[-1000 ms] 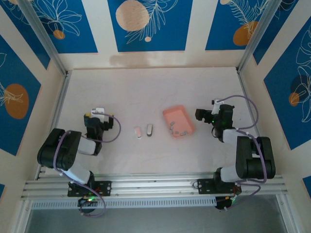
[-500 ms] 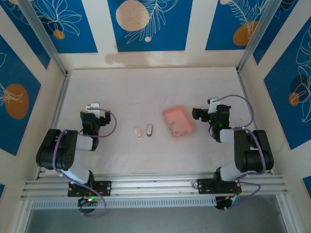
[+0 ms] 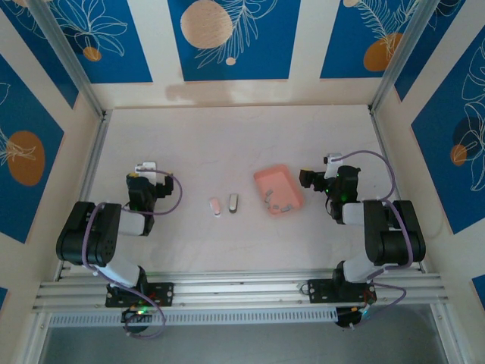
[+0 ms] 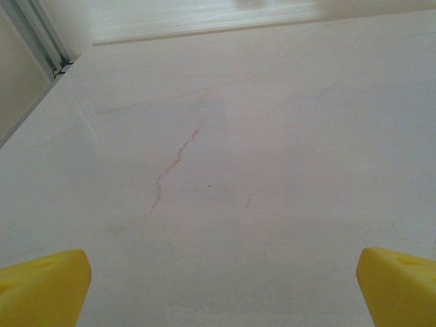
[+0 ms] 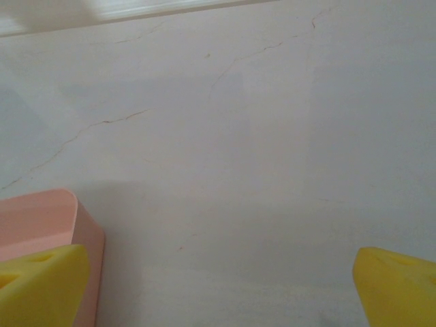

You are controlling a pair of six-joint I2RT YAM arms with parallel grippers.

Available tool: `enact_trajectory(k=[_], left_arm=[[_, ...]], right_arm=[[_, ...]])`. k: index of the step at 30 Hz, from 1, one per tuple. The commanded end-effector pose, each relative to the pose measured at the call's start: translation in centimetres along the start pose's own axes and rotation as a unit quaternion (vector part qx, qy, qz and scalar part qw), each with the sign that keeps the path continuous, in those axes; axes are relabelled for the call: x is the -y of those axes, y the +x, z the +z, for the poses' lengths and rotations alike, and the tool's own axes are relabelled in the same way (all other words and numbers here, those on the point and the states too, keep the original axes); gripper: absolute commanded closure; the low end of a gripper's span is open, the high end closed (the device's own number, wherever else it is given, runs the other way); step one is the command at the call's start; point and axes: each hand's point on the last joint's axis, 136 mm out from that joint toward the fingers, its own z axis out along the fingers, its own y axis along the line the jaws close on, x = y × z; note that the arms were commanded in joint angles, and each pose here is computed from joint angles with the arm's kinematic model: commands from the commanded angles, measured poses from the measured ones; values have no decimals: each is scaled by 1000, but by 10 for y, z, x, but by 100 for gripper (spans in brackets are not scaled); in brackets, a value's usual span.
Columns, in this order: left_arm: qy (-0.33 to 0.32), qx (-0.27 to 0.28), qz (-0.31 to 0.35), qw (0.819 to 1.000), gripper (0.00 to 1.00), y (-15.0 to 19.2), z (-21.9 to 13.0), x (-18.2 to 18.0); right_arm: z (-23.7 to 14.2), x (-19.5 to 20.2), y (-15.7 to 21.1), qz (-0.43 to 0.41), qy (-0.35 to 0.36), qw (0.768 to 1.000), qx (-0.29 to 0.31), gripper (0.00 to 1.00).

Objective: Load the staples into the stapler

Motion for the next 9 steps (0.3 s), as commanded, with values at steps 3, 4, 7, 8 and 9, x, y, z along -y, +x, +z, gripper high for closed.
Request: enact_trajectory(k=[3,4,7,8,9], left_arm=[[8,9,-5,1000,0,-8,1,3],[8,10,-6,1000,0,-8,1,2],[9,10,-6,1000,0,-8,1,3],[8,10,-6,1000,0,-8,1,2],[9,10,-6,1000,0,-8,1,2]], right_arm=[[-1,-4,-9,-16,-6,1000,19,1],[-1,-4,-9,-18,-3,1000,19,1],[0,-4,-10,-17,-3,1000,20,1],[0,-4,-10,-18,-3,1000,21,1],[-1,-4,-10,-18,-2,1000,20,1]])
